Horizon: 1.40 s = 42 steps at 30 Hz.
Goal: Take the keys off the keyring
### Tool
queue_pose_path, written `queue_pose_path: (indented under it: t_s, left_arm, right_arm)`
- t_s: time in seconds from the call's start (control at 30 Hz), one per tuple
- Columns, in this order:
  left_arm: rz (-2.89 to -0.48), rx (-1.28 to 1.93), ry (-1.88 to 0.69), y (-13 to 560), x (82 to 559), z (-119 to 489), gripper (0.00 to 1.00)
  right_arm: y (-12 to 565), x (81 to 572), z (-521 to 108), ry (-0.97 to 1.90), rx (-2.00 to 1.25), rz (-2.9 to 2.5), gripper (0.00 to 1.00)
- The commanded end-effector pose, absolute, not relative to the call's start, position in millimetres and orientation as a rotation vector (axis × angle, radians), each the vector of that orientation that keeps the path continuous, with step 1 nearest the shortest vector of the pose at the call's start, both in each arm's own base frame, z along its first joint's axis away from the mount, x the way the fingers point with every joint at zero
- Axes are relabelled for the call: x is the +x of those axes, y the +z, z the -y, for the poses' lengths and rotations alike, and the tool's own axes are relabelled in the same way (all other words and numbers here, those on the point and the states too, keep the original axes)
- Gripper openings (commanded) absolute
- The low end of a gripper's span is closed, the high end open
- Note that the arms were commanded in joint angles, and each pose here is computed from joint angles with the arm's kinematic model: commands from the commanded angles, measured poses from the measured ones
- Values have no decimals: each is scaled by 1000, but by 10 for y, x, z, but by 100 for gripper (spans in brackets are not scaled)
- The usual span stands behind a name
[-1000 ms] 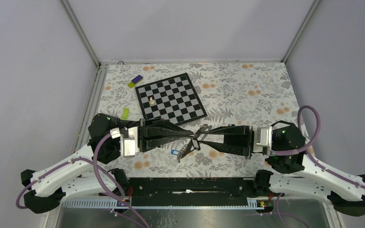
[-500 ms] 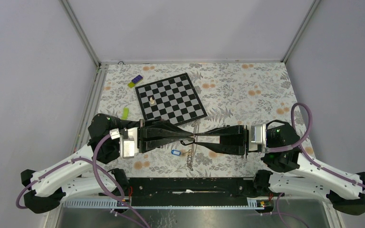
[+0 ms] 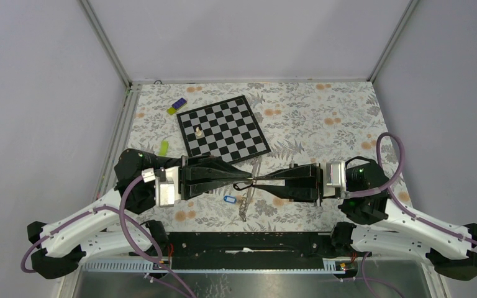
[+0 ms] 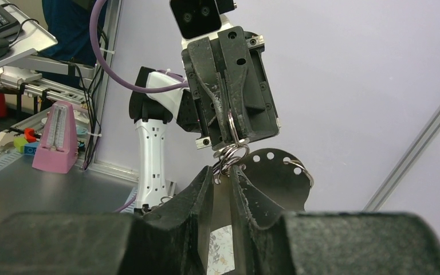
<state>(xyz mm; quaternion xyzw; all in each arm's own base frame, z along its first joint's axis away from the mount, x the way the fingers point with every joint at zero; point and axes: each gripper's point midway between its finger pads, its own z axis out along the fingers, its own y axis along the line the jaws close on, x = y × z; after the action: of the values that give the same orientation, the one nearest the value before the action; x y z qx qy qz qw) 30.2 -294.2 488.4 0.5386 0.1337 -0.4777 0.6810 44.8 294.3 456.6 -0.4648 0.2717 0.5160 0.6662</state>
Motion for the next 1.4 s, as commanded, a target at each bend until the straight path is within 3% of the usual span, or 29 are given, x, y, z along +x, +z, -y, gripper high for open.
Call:
queue_pose_path:
  t_s: [0.0, 0.57, 1.1, 1.37]
  left_arm:
    - [-217, 1161, -1052, 5117, 235, 2828, 0]
    - [-249, 1143, -1060, 5091, 285, 2857, 0]
    - [-259, 1116, -1070, 5122, 313, 2870, 0]
    - [-264, 1119, -1083, 5096, 313, 2886, 0]
  right_arm:
    - [4663, 435, -2915, 1167, -1018, -573, 22]
    - [4756, 503, -2839, 1130, -949, -558, 6]
    - [4763, 456, -2852, 1148, -970, -542, 23]
    - [4826, 469, -2835, 1142, -944, -525, 25]
